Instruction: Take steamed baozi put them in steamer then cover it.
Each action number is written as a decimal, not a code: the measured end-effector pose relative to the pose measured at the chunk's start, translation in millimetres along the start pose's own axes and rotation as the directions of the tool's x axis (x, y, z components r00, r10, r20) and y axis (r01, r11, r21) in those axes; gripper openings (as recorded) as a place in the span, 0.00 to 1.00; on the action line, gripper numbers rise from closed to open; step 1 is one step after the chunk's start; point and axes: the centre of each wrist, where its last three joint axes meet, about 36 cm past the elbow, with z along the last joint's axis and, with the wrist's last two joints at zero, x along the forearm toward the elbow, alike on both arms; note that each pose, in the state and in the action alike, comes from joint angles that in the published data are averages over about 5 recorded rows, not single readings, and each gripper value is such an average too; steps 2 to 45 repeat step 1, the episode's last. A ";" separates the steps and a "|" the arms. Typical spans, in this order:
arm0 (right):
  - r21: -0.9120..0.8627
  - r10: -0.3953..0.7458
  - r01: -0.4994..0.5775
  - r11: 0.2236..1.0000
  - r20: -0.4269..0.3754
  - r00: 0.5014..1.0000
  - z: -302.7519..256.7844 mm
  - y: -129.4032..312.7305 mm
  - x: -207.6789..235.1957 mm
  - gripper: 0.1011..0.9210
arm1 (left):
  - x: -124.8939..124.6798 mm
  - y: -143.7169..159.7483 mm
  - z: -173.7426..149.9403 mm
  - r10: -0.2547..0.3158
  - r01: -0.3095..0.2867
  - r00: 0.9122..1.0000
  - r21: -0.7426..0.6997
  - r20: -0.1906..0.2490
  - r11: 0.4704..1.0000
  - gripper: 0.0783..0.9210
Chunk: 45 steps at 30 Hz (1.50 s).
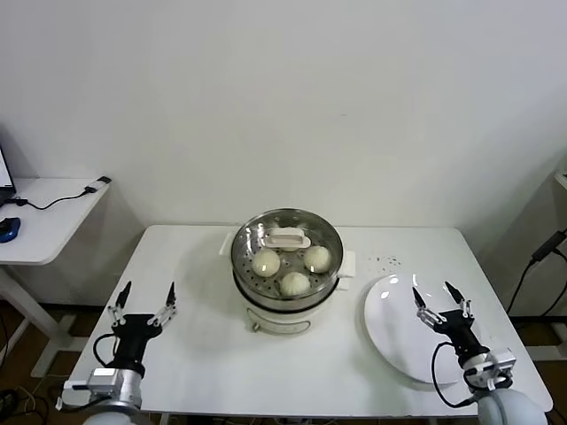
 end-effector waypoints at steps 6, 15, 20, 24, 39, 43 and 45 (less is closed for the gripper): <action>-0.001 0.000 0.000 1.000 0.000 1.000 0.1 0.2 0.2 0.88 | 0.1 -0.2 -0.1 0.001 -0.001 1.000 0.002 0.001 1.000 0.88; -0.001 0.000 0.000 1.000 0.000 1.000 0.1 0.2 0.2 0.88 | 0.1 -0.2 -0.1 0.001 -0.001 1.000 0.002 0.001 1.000 0.88; -0.001 0.000 0.000 1.000 0.000 1.000 0.1 0.2 0.2 0.88 | 0.1 -0.2 -0.1 0.001 -0.001 1.000 0.002 0.001 1.000 0.88; -0.001 0.000 0.000 1.000 0.000 1.000 0.1 0.2 0.2 0.88 | 0.1 -0.2 -0.1 0.001 -0.001 1.000 0.002 0.001 1.000 0.88; -0.001 0.000 0.000 1.000 0.000 1.000 0.1 0.2 0.2 0.88 | 0.1 -0.2 -0.1 0.001 -0.001 1.000 0.002 0.001 1.000 0.88; -0.001 0.000 0.000 1.000 0.000 1.000 0.1 0.2 0.2 0.88 | 0.1 -0.2 -0.1 0.001 -0.001 1.000 0.002 0.001 1.000 0.88; -0.001 0.000 0.000 1.000 0.000 1.000 0.1 0.2 0.2 0.88 | 0.1 -0.2 -0.1 0.001 -0.001 1.000 0.002 0.001 1.000 0.88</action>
